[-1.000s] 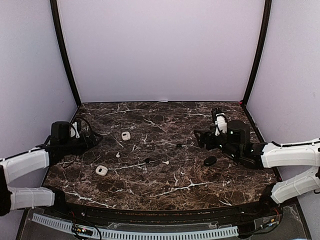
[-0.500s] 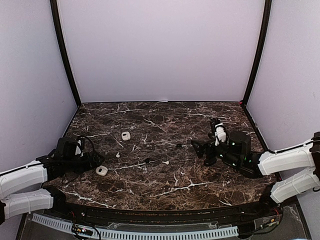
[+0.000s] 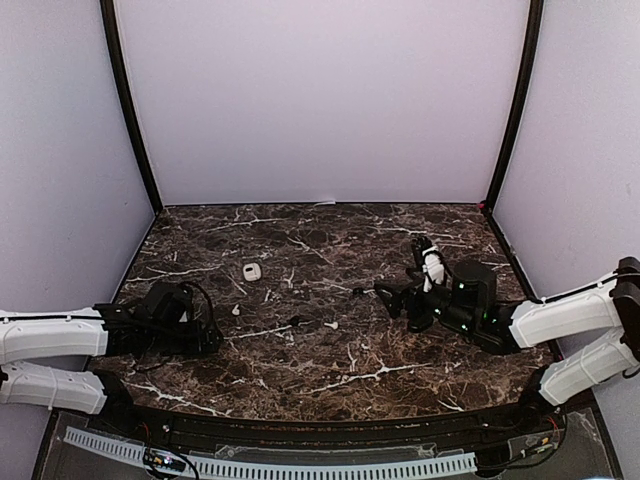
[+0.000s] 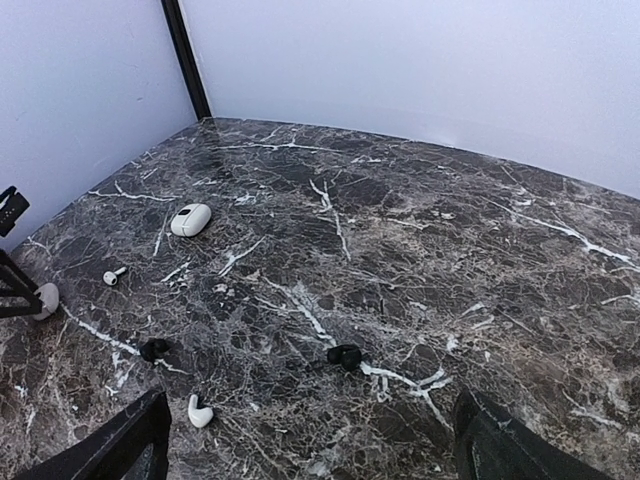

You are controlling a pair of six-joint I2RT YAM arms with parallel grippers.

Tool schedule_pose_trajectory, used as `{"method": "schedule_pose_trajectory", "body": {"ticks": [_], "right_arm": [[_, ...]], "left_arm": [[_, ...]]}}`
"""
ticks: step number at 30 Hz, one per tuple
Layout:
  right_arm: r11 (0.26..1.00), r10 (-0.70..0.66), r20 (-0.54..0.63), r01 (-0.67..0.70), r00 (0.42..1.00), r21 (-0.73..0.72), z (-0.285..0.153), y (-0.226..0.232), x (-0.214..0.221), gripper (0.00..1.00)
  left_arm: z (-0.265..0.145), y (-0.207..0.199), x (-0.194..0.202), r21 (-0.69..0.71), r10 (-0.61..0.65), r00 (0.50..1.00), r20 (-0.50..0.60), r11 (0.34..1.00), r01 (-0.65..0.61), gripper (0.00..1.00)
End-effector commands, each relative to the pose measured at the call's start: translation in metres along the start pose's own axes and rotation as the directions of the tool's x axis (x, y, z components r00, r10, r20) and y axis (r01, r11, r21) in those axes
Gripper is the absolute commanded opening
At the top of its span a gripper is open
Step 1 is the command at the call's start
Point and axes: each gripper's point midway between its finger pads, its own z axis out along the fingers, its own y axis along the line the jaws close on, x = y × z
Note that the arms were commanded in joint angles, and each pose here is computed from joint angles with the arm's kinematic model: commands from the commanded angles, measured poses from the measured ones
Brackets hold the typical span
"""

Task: Insert the wireless bluetooth earbuds into the charging case
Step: Pick up the charging case from the center of the board.

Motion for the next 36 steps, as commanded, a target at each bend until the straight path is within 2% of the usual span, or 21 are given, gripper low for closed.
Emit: {"method": "schedule_pose_trajectory", "body": {"ticks": [1,3,7,13,16,20,25,29,33,36], "right_arm": [[0.999,-0.012,0.034,0.013,0.999,-0.034,0.004,0.007,-0.015,0.97],[0.999,-0.014,0.034,0.015,0.999,-0.039,0.003,0.008,-0.015,0.97],[0.999,-0.017,0.026,0.018,1.0,-0.039,0.005,0.007,-0.014,0.97],[0.998,-0.02,0.017,0.02,1.0,-0.054,0.007,0.01,-0.013,0.97],[0.998,-0.02,0.011,0.021,1.0,-0.055,0.008,0.011,-0.012,0.96],[0.998,-0.021,0.003,0.021,1.0,-0.063,0.01,0.012,-0.011,0.96],[0.998,-0.019,0.003,0.02,1.0,-0.065,0.01,0.013,-0.012,0.95],[0.997,-0.018,0.0,0.018,1.0,-0.071,0.01,0.014,-0.011,0.95],[0.997,-0.016,-0.003,0.016,1.0,-0.075,0.01,0.015,-0.011,0.95],[0.997,-0.015,-0.004,0.015,1.0,-0.076,0.011,0.015,-0.011,0.95]], "left_arm": [[0.0,0.004,-0.003,-0.121,0.056,0.998,-0.013,0.991,-0.057,0.97],[0.003,0.006,-0.002,-0.152,0.064,0.997,-0.031,0.986,-0.068,0.96],[0.008,0.002,0.0,-0.158,0.093,0.993,-0.07,0.982,-0.103,0.86],[0.005,0.005,0.002,-0.212,0.096,0.988,-0.123,0.97,-0.12,0.85],[0.004,0.002,0.004,-0.2,0.108,0.984,-0.143,0.97,-0.135,0.8],[0.007,-0.007,0.01,-0.156,0.121,0.975,-0.188,0.976,-0.152,0.81],[0.005,-0.003,0.013,-0.192,0.111,0.969,-0.223,0.969,-0.155,0.81],[0.006,-0.001,0.011,-0.22,0.103,0.968,-0.227,0.963,-0.154,0.75],[0.007,0.005,0.006,-0.254,0.089,0.974,-0.209,0.957,-0.142,0.81],[0.01,0.005,0.006,-0.246,0.077,0.974,-0.212,0.96,-0.13,0.81]]}}
